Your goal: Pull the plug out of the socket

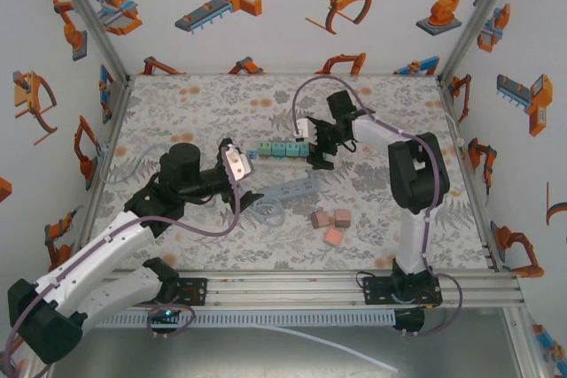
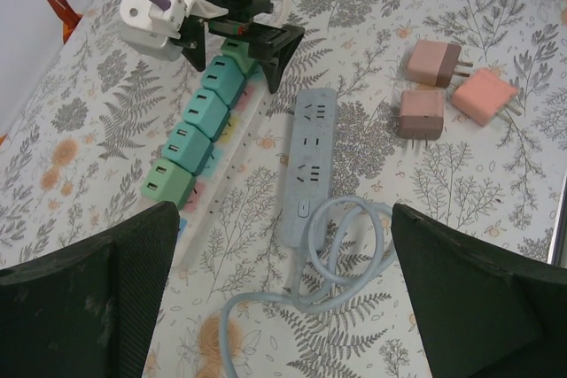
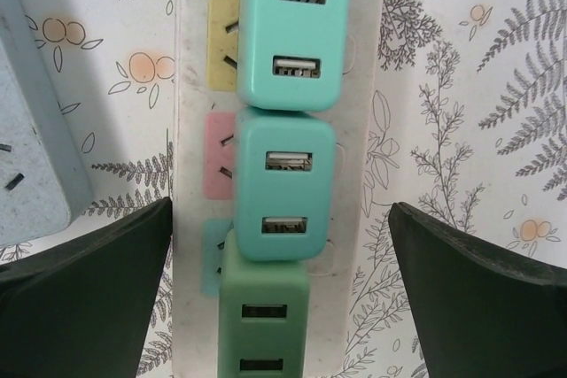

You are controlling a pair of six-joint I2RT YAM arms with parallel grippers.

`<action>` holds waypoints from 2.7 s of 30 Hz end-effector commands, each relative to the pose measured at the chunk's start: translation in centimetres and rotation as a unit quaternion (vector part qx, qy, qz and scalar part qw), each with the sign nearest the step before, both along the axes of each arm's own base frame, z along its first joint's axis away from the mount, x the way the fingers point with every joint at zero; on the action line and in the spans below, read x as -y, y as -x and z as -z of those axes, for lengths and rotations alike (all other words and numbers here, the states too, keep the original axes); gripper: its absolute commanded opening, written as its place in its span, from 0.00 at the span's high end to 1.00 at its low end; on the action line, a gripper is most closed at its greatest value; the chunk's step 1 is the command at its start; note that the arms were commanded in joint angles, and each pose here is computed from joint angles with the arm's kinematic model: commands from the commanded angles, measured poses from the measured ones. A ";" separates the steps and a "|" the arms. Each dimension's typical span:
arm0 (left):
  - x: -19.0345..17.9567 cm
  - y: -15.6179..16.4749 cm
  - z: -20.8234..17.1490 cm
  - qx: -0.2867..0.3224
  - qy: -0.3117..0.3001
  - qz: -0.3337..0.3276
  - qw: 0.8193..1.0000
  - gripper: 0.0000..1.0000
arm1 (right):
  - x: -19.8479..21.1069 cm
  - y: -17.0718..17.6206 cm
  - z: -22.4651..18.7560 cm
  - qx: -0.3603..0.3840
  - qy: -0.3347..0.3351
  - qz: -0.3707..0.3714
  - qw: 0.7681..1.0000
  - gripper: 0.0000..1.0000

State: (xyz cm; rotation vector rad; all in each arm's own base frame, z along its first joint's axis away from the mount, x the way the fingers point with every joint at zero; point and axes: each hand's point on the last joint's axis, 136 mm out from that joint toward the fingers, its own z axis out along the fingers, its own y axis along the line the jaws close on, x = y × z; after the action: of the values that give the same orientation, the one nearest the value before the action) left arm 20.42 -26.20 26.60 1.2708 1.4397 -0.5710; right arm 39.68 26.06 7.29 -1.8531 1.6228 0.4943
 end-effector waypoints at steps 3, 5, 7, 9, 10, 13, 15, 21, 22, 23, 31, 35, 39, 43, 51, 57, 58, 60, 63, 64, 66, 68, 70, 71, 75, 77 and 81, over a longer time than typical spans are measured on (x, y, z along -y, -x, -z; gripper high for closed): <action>-0.2 -0.3 0.1 -0.005 0.005 -0.007 1.000 0.03 | -1.3 0.4 -4.7 0.042 -0.053 -0.013 0.998 0.05; -0.2 -0.4 0.1 -0.006 0.006 -0.008 1.000 0.03 | -1.3 0.6 -5.9 0.050 -0.064 -0.013 0.997 0.05; -0.2 -0.6 0.1 -0.008 0.010 -0.012 1.000 0.03 | -1.5 0.8 -7.3 0.059 -0.082 -0.009 0.995 0.05; -0.3 -1.0 0.0 -0.010 0.019 -0.019 1.000 0.03 | -1.8 1.0 -9.2 0.071 -0.110 0.001 0.991 0.05; -0.4 -1.3 -0.1 -0.011 0.024 -0.027 0.999 0.03 | -1.9 1.0 -10.1 0.076 -0.126 0.010 0.989 0.05; -0.9 -3.2 -0.7 -0.024 0.052 -0.087 0.995 0.03 | -2.1 0.3 -13.3 0.095 -0.190 0.058 0.975 0.05; -1.8 -5.2 -1.6 -0.050 0.089 -0.158 0.982 0.03 | -1.8 -0.4 -15.5 0.112 -0.236 0.103 0.960 0.05; -9.9 -12.1 -0.8 -0.188 0.196 -0.476 0.837 0.03 | 0.9 -0.1 -18.5 0.150 -0.322 0.166 0.920 0.05; -11.4 -12.7 0.1 -0.214 0.206 -0.517 0.803 0.03 | 1.3 -0.1 -18.5 0.151 -0.322 0.167 0.920 0.05; -12.4 -13.3 1.1 -0.234 0.212 -0.541 0.779 0.03 | 1.9 -0.1 -18.3 0.152 -0.321 0.168 0.920 0.05; -13.3 -17.6 7.3 -0.374 0.199 -0.569 0.705 0.03 | 5.1 0.4 -15.3 0.111 -0.328 0.142 0.927 0.10; -12.2 -19.7 9.3 -0.416 0.172 -0.554 0.700 0.03 | 6.0 -0.1 -13.5 0.096 -0.319 0.141 0.932 0.12; -11.8 -21.5 11.5 -0.426 0.151 -0.558 0.696 0.01 | 6.0 0.5 -9.7 0.065 -0.241 0.112 0.962 0.15; -11.8 -22.7 14.2 -0.435 0.125 -0.570 0.686 0.04 | 5.8 1.4 -6.5 0.037 -0.176 0.089 0.980 0.17; -9.3 -24.1 17.5 -0.482 0.105 -0.529 0.691 0.20 | 4.4 1.1 -4.3 0.019 -0.159 0.073 0.984 0.30; -8.6 -23.8 18.8 -0.502 0.089 -0.519 0.686 0.29 | 3.3 0.5 -4.1 0.015 -0.153 0.060 0.986 0.44; -8.7 -23.7 19.2 -0.503 0.086 -0.522 0.683 0.31 | 3.2 0.5 -4.1 0.016 -0.150 0.057 0.987 0.45; -8.8 -23.5 19.7 -0.509 0.080 -0.524 0.679 0.34 | 2.8 0.6 -3.8 0.013 -0.143 0.050 0.988 0.47; -8.1 -23.1 20.6 -0.528 0.067 -0.512 0.674 0.37 | 2.1 0.9 -3.2 0.010 -0.128 0.039 0.991 0.50; -7.9 -23.0 20.8 -0.531 0.065 -0.510 0.674 0.38 | 1.9 1.0 -3.1 0.009 -0.123 0.034 0.992 0.50; -7.8 -22.9 21.0 -0.533 0.062 -0.509 0.673 0.40 | 1.6 1.1 -2.9 0.009 -0.116 0.031 0.993 0.52; -7.5 -22.6 21.5 -0.536 0.055 -0.506 0.673 0.41 | 1.6 0.9 -2.7 0.010 -0.109 0.033 0.993 0.54; -7.3 -22.1 22.0 -0.540 0.043 -0.503 0.674 0.43 | 1.7 0.8 -2.6 0.012 -0.097 0.033 0.995 0.56; -7.3 -21.9 22.2 -0.540 0.039 -0.505 0.672 0.44 | 1.6 0.8 -2.7 0.016 -0.093 0.030 0.995 0.57; -7.7 -20.9 23.4 -0.538 0.016 -0.515 0.667 0.45 | 1.6 0.9 -3.2 0.024 -0.082 0.023 0.996 0.58; -7.8 -20.6 23.8 -0.537 0.008 -0.520 0.665 0.44 | 1.4 0.9 -3.9 0.026 -0.088 0.019 0.996 0.60; -7.9 -20.3 24.2 -0.533 -0.001 -0.526 0.662 0.45 | 0.7 1.0 -5.4 0.033 -0.100 0.009 0.994 0.65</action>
State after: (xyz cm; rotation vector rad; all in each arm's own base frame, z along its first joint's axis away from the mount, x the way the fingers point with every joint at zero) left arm 42.78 -19.16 5.00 -0.2863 2.6677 -0.5699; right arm 38.79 24.37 10.27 -1.6700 1.5611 0.5677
